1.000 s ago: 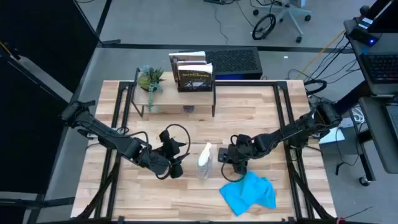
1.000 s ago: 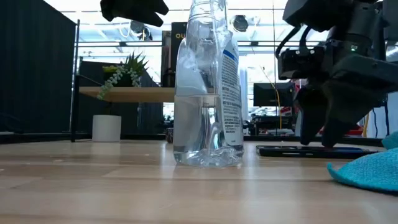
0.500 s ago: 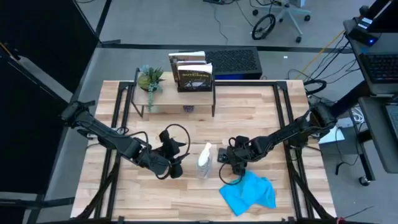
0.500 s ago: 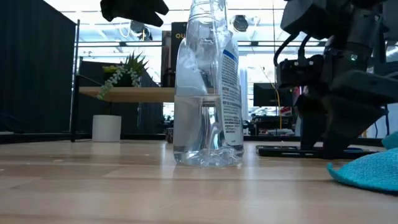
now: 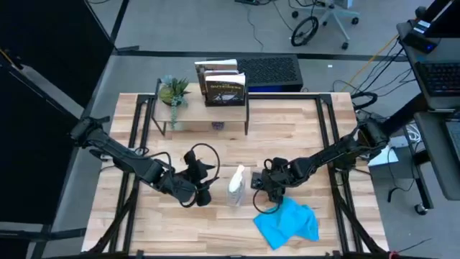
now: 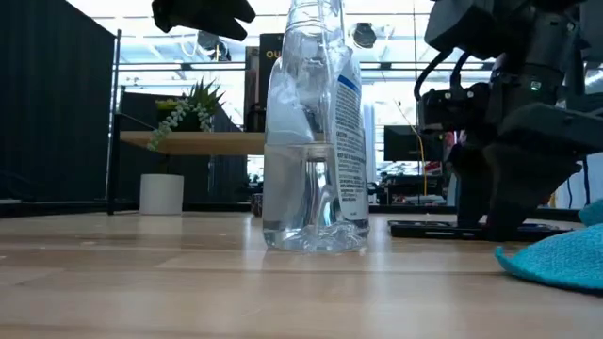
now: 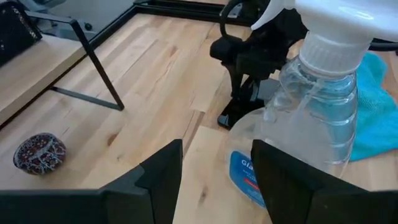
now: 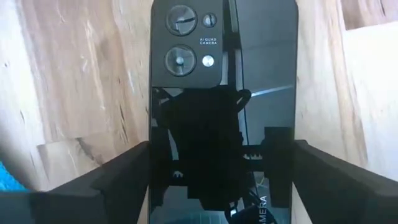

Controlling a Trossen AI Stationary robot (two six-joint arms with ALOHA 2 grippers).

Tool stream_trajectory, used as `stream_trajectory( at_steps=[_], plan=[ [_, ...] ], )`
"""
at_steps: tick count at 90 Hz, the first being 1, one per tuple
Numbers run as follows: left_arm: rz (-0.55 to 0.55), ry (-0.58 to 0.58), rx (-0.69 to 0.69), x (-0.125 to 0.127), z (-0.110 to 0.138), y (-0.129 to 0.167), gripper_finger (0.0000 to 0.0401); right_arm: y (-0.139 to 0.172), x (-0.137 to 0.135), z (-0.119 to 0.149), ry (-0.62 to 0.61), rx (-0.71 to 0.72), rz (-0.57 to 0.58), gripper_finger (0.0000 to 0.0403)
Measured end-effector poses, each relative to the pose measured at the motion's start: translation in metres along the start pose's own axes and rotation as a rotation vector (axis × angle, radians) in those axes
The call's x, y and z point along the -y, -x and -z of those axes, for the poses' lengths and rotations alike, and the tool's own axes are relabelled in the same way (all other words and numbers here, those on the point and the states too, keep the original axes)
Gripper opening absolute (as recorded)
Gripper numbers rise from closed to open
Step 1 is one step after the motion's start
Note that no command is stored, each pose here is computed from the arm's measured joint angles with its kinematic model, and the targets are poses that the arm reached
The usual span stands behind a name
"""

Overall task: Apply microfiber cloth
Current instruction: Spray the back of the black cellphone using the transparent spray bottle

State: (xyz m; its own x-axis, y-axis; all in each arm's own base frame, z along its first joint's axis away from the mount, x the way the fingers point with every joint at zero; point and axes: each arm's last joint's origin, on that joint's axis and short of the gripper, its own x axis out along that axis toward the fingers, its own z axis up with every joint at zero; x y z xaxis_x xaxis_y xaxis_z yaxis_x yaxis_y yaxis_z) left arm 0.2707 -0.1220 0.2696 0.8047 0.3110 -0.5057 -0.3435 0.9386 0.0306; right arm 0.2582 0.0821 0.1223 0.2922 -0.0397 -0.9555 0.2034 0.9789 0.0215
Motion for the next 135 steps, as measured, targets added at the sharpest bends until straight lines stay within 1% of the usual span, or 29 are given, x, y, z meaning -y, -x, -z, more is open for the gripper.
stream_trajectory(
  at_steps=[17,26,36,52,70,93,113,135],
  plan=[
    [0.001,0.000,0.000,0.000,0.000,0.000,0.0178,0.021,0.004,0.002,-0.014,0.039,-0.019,0.0317],
    [0.002,0.001,0.000,0.000,0.000,0.000,0.0178,0.037,0.005,-0.002,-0.023,0.097,-0.043,0.0317],
    [0.003,0.002,0.001,0.000,0.000,0.000,0.0178,0.047,0.010,0.002,-0.023,0.104,-0.013,0.0315],
    [0.003,0.003,0.002,0.000,0.000,0.000,0.0178,0.066,0.015,0.002,-0.037,0.177,0.002,0.0313],
    [0.011,0.017,0.016,0.001,-0.002,0.000,0.0178,0.092,0.022,0.001,-0.074,0.306,0.001,0.0312],
    [0.011,0.040,0.037,0.000,-0.006,-0.002,0.0178,0.128,0.038,-0.007,-0.162,0.588,0.081,0.0312],
    [0.007,0.072,0.061,-0.003,-0.010,-0.005,0.0178,0.157,0.048,-0.024,-0.240,0.896,0.153,0.0312],
    [0.003,0.088,0.138,-0.007,-0.023,-0.010,0.0178,0.185,0.052,-0.051,-0.269,1.241,0.132,0.0312]
  ],
)
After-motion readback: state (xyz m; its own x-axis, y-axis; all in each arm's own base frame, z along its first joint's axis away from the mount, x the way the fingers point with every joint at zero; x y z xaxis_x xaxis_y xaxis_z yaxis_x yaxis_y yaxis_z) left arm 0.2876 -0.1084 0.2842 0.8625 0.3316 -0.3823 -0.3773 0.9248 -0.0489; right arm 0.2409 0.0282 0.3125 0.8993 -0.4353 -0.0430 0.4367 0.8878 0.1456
